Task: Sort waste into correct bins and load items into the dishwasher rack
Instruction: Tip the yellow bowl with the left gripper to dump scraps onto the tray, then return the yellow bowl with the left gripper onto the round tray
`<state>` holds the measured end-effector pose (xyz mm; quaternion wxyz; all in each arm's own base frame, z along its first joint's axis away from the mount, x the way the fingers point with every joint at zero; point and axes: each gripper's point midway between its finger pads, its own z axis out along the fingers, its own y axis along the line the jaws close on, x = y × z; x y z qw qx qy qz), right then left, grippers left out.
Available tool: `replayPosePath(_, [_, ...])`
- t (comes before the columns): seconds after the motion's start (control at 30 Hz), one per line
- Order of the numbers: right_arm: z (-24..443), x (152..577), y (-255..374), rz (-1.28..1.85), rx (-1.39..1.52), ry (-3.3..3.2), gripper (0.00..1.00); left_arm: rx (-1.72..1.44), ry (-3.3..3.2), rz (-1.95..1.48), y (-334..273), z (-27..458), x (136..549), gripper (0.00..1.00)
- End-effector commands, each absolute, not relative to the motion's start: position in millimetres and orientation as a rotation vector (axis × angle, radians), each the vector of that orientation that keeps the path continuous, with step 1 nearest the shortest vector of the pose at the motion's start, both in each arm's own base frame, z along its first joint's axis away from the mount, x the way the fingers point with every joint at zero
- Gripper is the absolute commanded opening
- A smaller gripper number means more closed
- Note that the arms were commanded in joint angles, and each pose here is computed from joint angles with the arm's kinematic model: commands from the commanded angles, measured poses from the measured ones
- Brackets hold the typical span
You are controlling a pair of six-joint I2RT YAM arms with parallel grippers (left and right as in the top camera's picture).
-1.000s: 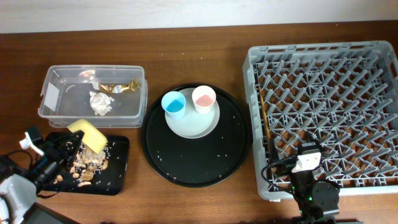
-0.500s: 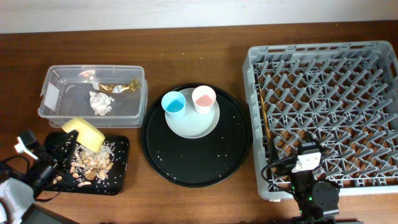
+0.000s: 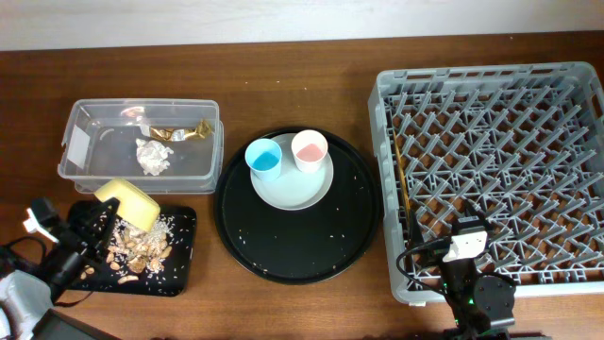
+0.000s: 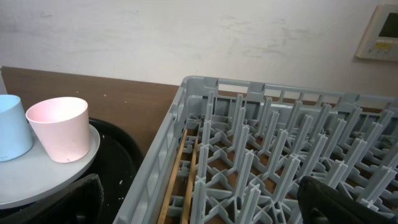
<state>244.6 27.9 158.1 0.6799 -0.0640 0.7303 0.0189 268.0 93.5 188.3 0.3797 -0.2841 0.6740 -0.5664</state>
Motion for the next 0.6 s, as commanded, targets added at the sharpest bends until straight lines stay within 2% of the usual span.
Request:
replayPosePath(0.0, [156,244,31,0.051,-0.156,1.642,0.98,-0.745,1.836,-1.359,92,170,268,0.0])
replayPosePath(0.17, [156,244,31,0.051,-0.156,1.642,0.98,-0.645,2.087,-1.157,72,183,285,0.0])
replayPosePath(0.33, [156,244,31,0.051,-0.156,1.642,0.98,-0.443,2.28,-0.892,21,214,303,0.0])
replayPosePath(0.57, [156,244,31,0.051,-0.156,1.642,0.98,-0.091,2.543,-0.521,-84,186,293,0.0])
